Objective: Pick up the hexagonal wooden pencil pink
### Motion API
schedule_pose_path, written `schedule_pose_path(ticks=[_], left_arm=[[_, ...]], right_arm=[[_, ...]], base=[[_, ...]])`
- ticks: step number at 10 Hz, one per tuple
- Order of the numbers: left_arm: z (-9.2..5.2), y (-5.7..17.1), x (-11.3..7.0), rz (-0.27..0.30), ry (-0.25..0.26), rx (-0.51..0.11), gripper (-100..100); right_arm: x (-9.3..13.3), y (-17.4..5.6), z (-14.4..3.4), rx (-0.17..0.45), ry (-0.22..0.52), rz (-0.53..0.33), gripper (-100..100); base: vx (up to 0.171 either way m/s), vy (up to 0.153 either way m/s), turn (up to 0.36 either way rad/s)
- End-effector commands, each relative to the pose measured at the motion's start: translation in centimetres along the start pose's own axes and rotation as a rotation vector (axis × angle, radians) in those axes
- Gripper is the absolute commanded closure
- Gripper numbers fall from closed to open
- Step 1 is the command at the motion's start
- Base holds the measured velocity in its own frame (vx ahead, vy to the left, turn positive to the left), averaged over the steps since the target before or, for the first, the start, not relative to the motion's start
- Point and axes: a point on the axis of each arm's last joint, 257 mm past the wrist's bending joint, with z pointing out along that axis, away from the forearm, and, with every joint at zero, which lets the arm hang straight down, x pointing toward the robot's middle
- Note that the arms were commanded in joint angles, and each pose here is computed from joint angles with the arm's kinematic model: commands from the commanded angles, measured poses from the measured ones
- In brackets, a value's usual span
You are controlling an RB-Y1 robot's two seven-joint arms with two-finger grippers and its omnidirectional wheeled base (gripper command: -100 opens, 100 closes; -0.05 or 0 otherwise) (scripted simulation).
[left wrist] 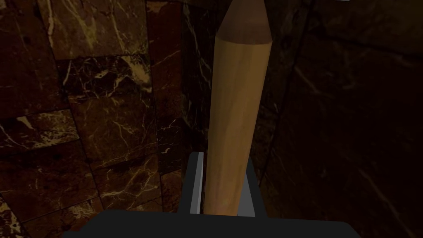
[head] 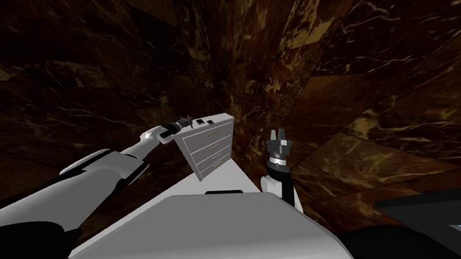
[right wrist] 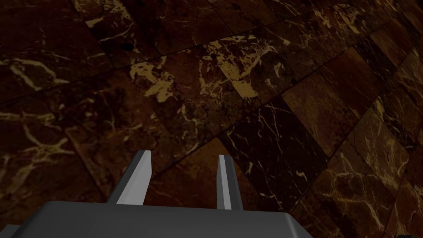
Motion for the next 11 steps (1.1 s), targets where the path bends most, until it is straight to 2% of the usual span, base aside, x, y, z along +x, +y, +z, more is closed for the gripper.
schedule_pose_path(ticks=[1, 2, 3, 5, 6, 7, 8, 10, 11], left_arm=[[-0.2, -0.5, 0.6, -0.004, 0.009, 0.009, 100], [-1.2, 0.3, 0.4, -0.022, -0.001, -0.008, 100], [-1.7, -0.2, 0.6, -0.032, -0.011, 0.004, 100], [-2.6, -1.6, 2.6, -0.041, 0.008, 0.033, 100], [-3.4, 0.1, 1.5, -0.049, -0.007, -0.002, 100], [-3.9, -0.3, 1.5, -0.055, -0.018, 0.005, 100], [-4.4, -1.1, 2.5, -0.059, -0.009, 0.021, 100], [-5.2, -2.6, 3.6, -0.065, 0.001, 0.051, 100], [-5.2, -2.7, 3.7, -0.066, 0.002, 0.052, 100]], right_arm=[[0.0, 0.0, 0.0, 0.000, 0.000, 0.000, 0], [0.0, 0.0, 0.0, 0.000, 0.000, 0.000, 0], [0.0, 0.0, 0.0, 0.000, 0.000, 0.000, 0], [0.0, 0.0, 0.0, 0.000, 0.000, 0.000, 0], [0.0, 0.0, 0.0, 0.000, 0.000, 0.000, 0], [0.0, 0.0, 0.0, 0.000, 0.000, 0.000, 0], [0.0, 0.0, 0.0, 0.000, 0.000, 0.000, 0], [0.0, 0.0, 0.0, 0.000, 0.000, 0.000, 0], [0.0, 0.0, 0.0, 0.000, 0.000, 0.000, 0]], base=[[-0.012, -0.004, -0.006], [0.097, 0.002, 0.142], [0.141, -0.011, 0.098], [0.064, -0.005, -0.013], [0.109, -0.016, 0.087], [0.136, -0.010, 0.095], [0.080, -0.001, 0.021], [0.017, 0.009, -0.011], [-0.010, 0.003, -0.003]])
